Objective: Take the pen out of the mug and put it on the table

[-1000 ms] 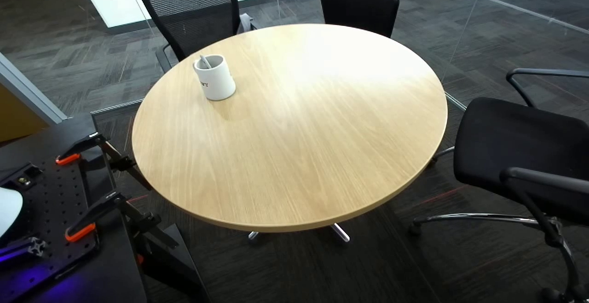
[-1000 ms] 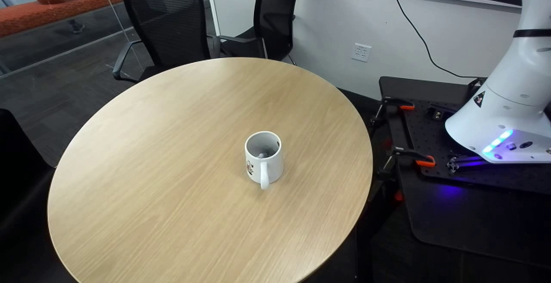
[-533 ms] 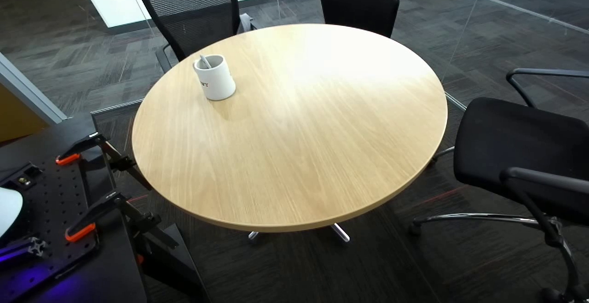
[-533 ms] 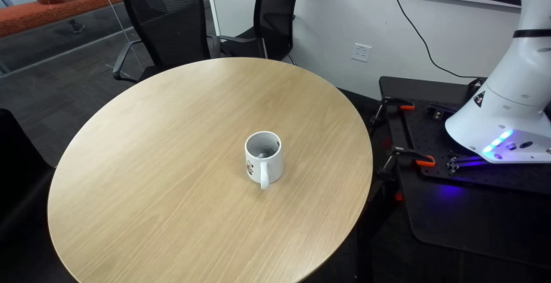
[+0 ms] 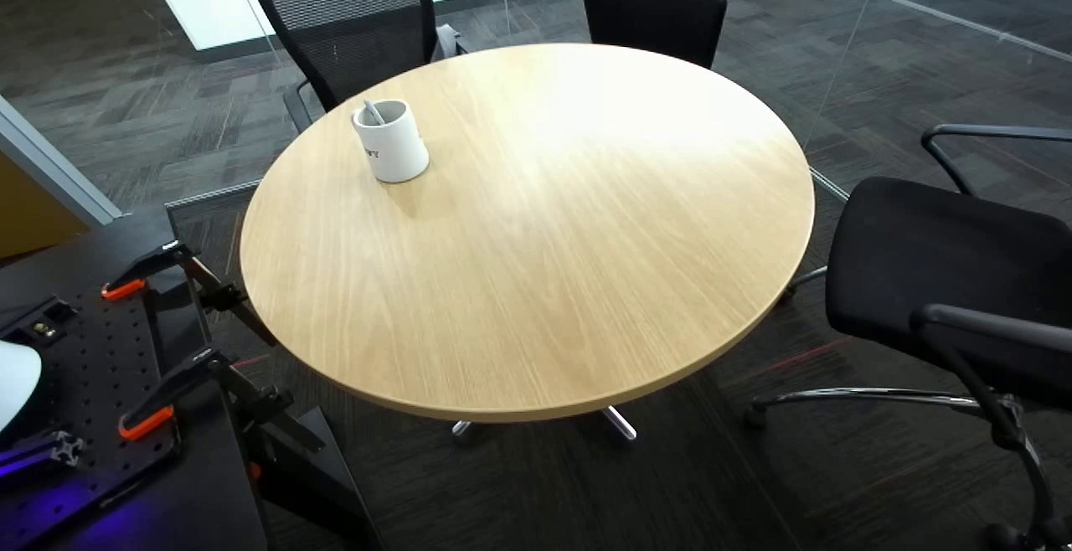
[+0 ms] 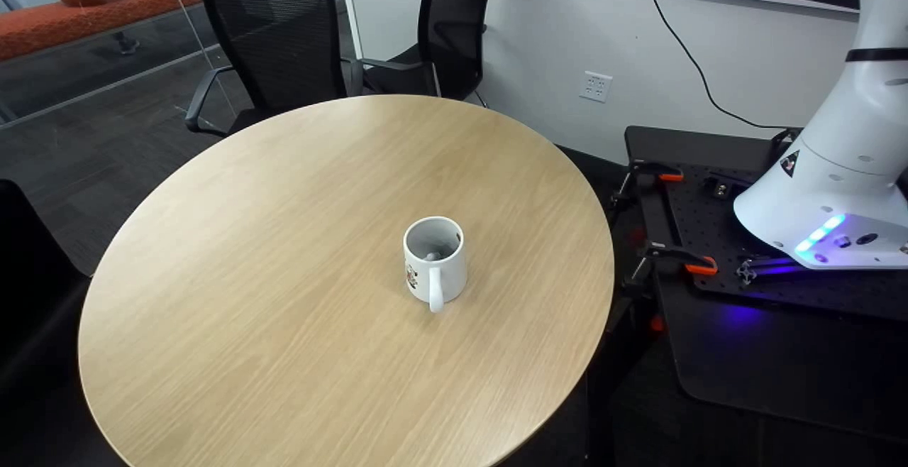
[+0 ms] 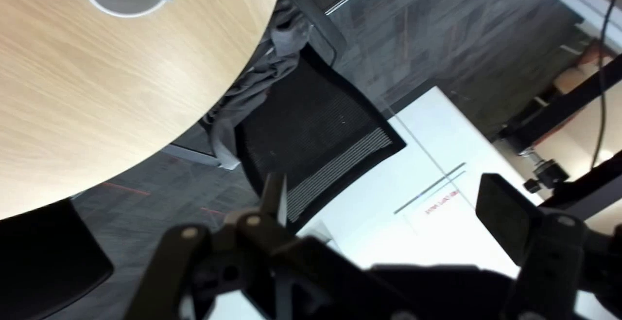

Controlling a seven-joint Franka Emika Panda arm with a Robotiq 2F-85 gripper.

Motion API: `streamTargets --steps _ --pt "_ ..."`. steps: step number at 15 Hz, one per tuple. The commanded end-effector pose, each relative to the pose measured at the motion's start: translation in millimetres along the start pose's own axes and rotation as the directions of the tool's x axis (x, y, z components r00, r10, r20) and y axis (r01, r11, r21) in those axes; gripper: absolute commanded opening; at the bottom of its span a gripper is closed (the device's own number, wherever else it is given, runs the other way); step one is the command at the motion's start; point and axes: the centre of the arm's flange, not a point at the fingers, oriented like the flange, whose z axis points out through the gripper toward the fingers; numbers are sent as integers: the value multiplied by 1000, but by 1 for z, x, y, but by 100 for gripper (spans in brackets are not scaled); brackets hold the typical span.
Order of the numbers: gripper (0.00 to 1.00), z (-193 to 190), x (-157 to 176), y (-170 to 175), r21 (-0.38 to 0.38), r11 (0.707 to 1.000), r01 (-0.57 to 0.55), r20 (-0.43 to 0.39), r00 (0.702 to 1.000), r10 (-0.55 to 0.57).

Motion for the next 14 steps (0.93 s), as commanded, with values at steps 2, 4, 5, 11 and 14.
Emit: streamTargets --steps 2,4,5,11,14 --pt "100 0 0 18 230 965 126 19 991 -134" --pt "100 6 -2 22 286 942 175 26 981 -191" --pt "100 9 -2 26 305 931 200 23 976 -217" --pt "100 40 1 56 253 919 301 -42 953 -300" --pt "100 54 1 71 132 950 283 -66 959 -277"
